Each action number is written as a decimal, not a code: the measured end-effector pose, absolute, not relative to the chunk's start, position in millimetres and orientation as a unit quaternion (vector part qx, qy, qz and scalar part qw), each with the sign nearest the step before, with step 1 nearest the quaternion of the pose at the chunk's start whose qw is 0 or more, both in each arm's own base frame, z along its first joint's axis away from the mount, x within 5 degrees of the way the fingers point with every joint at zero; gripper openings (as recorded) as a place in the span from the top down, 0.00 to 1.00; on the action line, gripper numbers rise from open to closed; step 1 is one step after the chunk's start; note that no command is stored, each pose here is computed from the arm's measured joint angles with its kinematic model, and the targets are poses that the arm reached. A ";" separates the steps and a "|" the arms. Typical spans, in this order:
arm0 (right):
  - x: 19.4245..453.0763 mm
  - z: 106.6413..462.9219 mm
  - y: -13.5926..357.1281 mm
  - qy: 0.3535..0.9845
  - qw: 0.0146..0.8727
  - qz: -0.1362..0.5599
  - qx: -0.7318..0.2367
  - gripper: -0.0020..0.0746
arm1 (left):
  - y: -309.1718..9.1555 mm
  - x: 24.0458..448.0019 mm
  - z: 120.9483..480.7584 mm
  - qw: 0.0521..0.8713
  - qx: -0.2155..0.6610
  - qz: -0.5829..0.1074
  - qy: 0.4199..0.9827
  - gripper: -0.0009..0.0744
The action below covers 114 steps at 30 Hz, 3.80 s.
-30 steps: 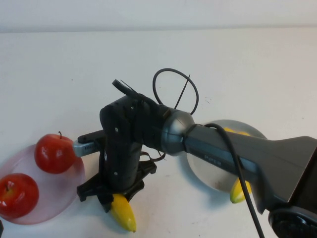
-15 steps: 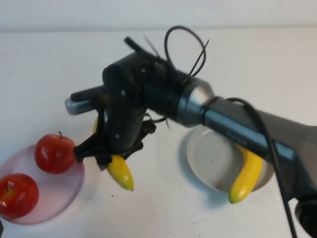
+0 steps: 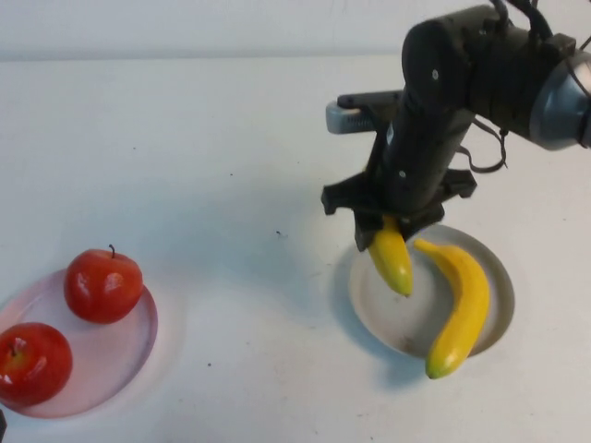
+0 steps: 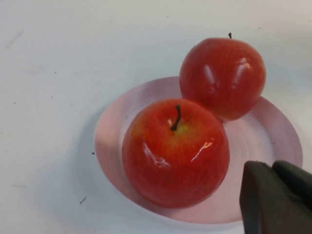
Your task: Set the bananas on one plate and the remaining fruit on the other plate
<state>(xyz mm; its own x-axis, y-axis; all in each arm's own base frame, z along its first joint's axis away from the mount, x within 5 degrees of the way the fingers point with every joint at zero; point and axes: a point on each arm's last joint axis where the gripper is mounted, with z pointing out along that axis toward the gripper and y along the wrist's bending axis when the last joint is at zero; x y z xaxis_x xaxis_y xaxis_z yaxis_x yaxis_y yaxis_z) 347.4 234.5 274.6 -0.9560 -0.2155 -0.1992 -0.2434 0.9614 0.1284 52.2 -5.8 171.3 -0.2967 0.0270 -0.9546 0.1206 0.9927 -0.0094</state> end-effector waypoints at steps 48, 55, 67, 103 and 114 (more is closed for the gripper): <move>261.4 367.3 176.5 0.955 0.168 0.149 -0.193 0.98 | -5.8 52.2 171.3 0.591 0.046 -0.040 0.804 0.98; 219.2 387.6 145.6 0.948 0.205 0.133 -0.206 0.99 | -5.8 52.2 171.3 0.591 0.046 -0.040 0.804 0.98; 215.1 337.8 132.6 0.946 0.231 0.087 -0.209 0.99 | -5.8 52.2 171.3 0.591 0.046 -0.040 0.804 0.98; 56.9 195.0 2.9 0.721 0.688 0.075 0.045 0.99 | -5.8 52.2 171.3 0.591 0.046 -0.040 0.804 0.98; 56.2 188.1 3.4 0.747 0.660 0.069 0.039 0.99 | -5.8 52.2 171.3 0.591 0.046 -0.040 0.804 0.98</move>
<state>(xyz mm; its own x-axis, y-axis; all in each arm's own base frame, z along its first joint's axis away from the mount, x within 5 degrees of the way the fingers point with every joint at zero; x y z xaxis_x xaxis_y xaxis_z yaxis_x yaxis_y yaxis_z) 56.2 3.4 188.1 -0.1246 0.1485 -0.9810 -0.0330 0.9876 0.1537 52.2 -5.8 171.3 -0.2967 0.0270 -0.9546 0.1206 0.9927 -0.0094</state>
